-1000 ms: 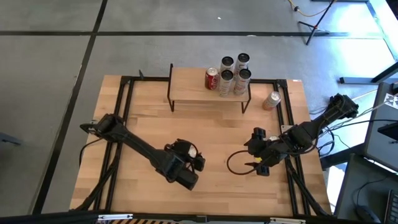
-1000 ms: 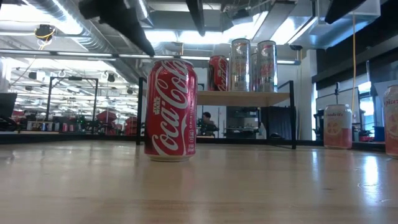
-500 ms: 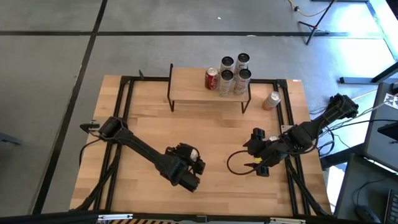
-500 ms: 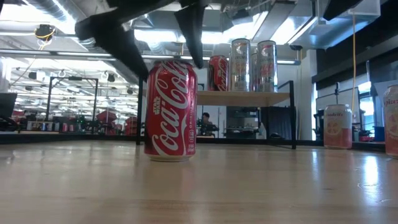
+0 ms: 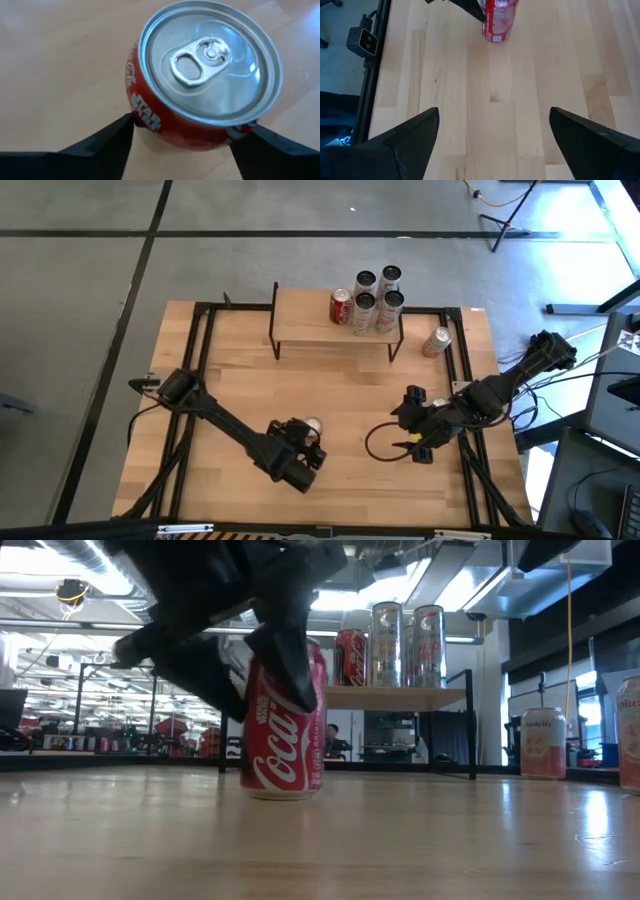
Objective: Place canned beverage on shelf
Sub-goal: Put the red-white soda can on the shelf aligned with the other red-white soda can
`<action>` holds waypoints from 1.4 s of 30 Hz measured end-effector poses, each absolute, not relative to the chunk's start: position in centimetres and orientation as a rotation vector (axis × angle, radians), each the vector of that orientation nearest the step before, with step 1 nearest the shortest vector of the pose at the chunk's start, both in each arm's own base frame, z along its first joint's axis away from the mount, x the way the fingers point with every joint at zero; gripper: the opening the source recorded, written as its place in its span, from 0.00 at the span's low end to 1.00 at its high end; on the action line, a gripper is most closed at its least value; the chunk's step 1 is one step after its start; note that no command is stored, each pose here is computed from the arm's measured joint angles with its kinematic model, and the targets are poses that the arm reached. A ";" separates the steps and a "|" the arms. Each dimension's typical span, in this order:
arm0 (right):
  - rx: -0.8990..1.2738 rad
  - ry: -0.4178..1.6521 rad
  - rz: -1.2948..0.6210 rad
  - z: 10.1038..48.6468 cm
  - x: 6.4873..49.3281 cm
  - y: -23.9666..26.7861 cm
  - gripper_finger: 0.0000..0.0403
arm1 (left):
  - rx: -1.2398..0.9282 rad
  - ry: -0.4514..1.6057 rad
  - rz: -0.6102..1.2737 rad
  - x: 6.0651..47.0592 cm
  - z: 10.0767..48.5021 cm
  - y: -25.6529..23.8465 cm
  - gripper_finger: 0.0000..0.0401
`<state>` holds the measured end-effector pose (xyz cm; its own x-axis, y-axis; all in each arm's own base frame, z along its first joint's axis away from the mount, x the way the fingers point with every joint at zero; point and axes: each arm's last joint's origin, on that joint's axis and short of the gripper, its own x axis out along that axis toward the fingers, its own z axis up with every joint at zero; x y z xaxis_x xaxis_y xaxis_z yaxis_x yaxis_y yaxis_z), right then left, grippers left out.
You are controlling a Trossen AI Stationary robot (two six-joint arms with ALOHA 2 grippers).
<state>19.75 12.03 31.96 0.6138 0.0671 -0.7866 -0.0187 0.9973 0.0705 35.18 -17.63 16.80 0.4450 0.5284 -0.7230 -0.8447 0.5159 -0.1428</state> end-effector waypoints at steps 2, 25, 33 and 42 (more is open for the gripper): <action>0.061 0.894 0.050 32.3 19.5 11.8 0.91 | -0.498 0.702 0.875 35.5 17.4 -17.1 0.63; 0.185 0.489 -0.165 38.5 12.3 4.5 0.91 | -0.366 0.828 0.545 37.7 32.3 -3.9 0.48; 0.143 0.551 -0.177 37.7 13.0 4.8 0.91 | -0.488 1.159 0.417 36.1 29.1 -2.7 0.52; 0.129 0.617 -0.154 37.0 14.1 5.5 0.91 | -0.491 1.309 0.432 34.9 24.0 -0.1 0.64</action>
<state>14.11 5.50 37.02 0.8047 -0.1049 -0.5843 0.1820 0.9805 0.0746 34.92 -0.09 24.01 0.2082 0.0255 -0.9777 -0.5617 0.8215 -0.0982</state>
